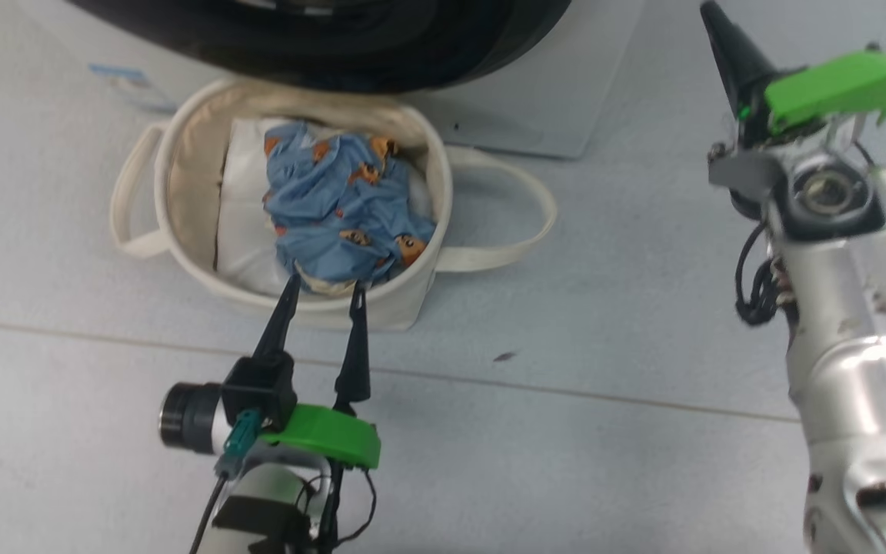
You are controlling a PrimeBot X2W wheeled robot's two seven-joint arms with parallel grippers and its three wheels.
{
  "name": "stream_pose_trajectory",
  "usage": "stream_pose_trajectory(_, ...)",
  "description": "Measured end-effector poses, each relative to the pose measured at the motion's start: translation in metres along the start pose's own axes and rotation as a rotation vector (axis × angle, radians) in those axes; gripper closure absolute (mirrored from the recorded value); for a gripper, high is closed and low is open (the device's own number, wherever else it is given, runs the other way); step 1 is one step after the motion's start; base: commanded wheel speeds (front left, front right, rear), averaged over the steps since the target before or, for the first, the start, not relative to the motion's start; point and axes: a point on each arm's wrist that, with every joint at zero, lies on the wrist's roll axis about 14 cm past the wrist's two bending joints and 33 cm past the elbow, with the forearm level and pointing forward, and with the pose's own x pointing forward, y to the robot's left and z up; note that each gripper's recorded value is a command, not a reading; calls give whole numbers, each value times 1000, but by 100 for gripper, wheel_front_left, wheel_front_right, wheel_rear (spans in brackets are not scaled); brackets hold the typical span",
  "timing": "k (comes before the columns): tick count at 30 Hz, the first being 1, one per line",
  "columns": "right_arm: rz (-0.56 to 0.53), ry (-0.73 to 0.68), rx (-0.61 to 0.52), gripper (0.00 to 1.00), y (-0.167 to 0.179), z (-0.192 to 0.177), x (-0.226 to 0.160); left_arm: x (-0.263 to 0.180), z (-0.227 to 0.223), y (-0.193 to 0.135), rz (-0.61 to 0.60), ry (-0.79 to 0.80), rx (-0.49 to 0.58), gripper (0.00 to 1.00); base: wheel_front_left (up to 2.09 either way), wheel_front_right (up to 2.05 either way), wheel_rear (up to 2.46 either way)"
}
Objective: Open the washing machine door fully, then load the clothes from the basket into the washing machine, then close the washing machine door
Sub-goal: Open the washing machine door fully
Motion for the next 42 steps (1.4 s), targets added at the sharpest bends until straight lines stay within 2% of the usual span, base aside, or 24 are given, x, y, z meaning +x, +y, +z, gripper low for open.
stream_pose_trajectory(5,27,155,163,100,-10,-22,33,11,-11,4,21,28,6,0,0,0,0)
stream_pose_trajectory(10,70,233,239,100,-8,-30,59,13,-22,13,51,55,19,0,0,0,0)
stream_pose_trajectory(18,104,267,279,100,-7,-35,84,19,-31,25,97,79,10,0,0,0,0)
stream_pose_trajectory(22,88,299,286,100,-16,-42,89,21,-32,28,109,80,16,0,0,0,0)
stream_pose_trajectory(32,94,376,333,100,-19,-51,102,24,-37,25,102,88,10,0,0,0,0)
stream_pose_trajectory(42,72,511,359,100,-14,-77,80,20,-12,29,120,31,8,0,0,0,0)
